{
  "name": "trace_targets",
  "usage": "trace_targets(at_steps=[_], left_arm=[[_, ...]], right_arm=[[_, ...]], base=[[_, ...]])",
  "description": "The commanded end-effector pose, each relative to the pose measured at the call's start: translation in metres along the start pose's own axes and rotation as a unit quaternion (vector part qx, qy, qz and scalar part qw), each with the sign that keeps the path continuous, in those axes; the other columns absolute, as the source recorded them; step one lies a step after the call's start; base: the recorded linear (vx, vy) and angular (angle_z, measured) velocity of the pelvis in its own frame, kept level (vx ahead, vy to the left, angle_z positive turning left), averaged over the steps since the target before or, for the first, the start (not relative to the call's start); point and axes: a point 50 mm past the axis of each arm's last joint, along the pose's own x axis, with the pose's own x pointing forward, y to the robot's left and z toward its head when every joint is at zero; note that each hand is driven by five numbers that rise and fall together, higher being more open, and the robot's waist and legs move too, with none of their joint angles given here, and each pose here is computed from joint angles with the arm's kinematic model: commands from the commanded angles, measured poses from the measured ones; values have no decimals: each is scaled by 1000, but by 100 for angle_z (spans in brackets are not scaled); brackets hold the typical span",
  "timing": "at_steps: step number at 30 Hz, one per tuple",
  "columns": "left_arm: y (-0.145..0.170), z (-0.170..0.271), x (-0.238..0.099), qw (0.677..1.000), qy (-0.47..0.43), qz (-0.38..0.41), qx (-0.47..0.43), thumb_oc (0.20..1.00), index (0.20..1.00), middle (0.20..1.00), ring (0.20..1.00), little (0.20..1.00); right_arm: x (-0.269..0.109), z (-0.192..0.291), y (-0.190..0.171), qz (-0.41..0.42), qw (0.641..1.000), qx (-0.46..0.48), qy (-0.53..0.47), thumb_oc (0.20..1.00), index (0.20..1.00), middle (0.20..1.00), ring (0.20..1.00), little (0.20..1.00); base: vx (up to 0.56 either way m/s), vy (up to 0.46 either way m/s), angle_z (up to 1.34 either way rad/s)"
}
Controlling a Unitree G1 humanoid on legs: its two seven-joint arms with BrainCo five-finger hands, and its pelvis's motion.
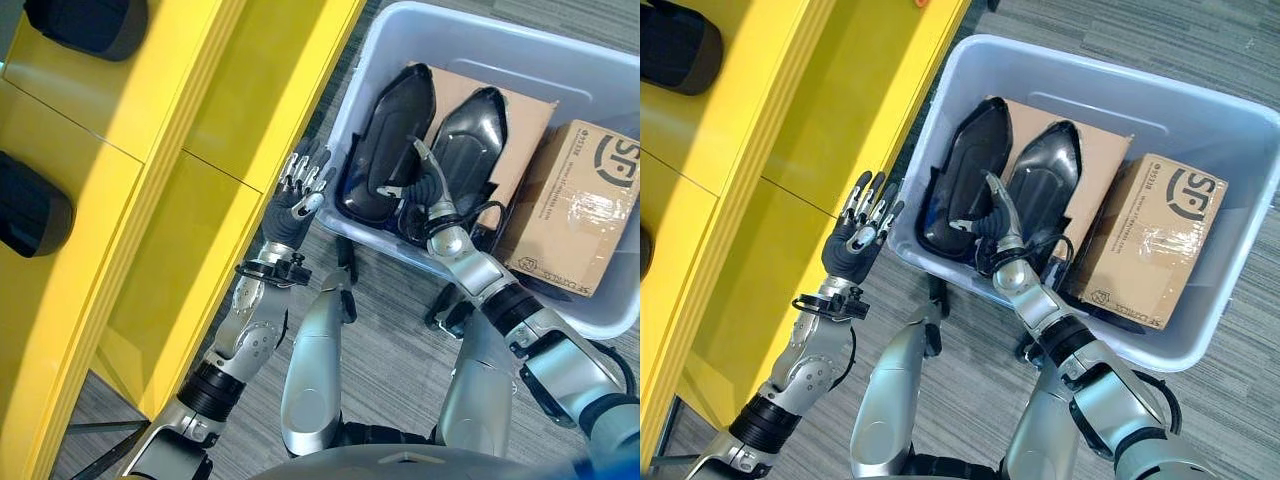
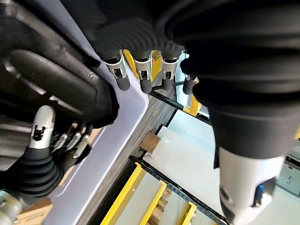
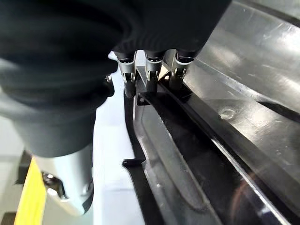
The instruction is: Move parts from the plastic box to the shelf.
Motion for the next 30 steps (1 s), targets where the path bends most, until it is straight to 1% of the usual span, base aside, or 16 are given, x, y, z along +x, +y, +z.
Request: trace_targets(at_steps=[1, 2, 3, 5, 6, 9, 11, 14, 18, 24, 30], left_arm=[[-22, 20, 4, 997, -50, -59, 16, 1000, 1000, 1000, 1000, 1000], [-22, 19, 4, 997, -49, -59, 15, 1000, 1000, 1000, 1000, 1000], [-24, 18, 5, 997, -51, -57, 13, 1000, 1000, 1000, 1000, 1000], [-25, 16, 6, 997, -53, -54, 10, 1000, 1000, 1000, 1000, 1000], [-27, 15, 6, 997, -53, -49, 5, 1000, 1000, 1000, 1000, 1000], [-31, 13, 8, 997, -55, -44, -2, 1000, 1000, 1000, 1000, 1000], [-32, 12, 8, 997, -61, -34, -12, 1000, 1000, 1000, 1000, 1000], [-31, 12, 6, 997, -70, -26, -21, 1000, 1000, 1000, 1000, 1000], [-29, 12, 6, 997, -74, -20, -30, 1000, 1000, 1000, 1000, 1000], [-31, 13, 5, 996, -79, -18, -29, 1000, 1000, 1000, 1000, 1000], [-33, 14, 6, 996, -81, -14, -29, 1000, 1000, 1000, 1000, 1000]], right_arm=[[6, 58, 23, -18, 993, 3, -119, 1000, 1000, 1000, 1000, 1000], [5, 58, 21, -43, 991, -9, -123, 1000, 1000, 1000, 1000, 1000], [7, 62, 6, -122, 978, -41, -165, 1000, 1000, 1000, 1000, 1000], [7, 69, -6, -165, 963, -58, -206, 1000, 1000, 1000, 1000, 1000], [6, 80, -18, -204, 944, -63, -252, 1000, 1000, 1000, 1000, 1000], [4, 97, -33, -234, 921, -62, -304, 1000, 1000, 1000, 1000, 1000], [0, 100, -42, -256, 913, -55, -311, 1000, 1000, 1000, 1000, 1000], [-7, 93, -44, -266, 912, -57, -308, 1000, 1000, 1000, 1000, 1000], [-9, 83, -38, -233, 926, -75, -288, 1000, 1000, 1000, 1000, 1000], [-11, 70, -41, -264, 937, -29, -228, 1000, 1000, 1000, 1000, 1000], [-13, 55, -36, -253, 954, 30, -160, 1000, 1000, 1000, 1000, 1000]], base=[[0, 0, 0], [0, 0, 0], [0, 0, 0], [-3, 21, 1], [-4, 50, 1], [1, 75, -5], [10, 133, -8], [1, 107, -22], [-3, 47, -12], [0, 0, 0], [0, 6, 0]])
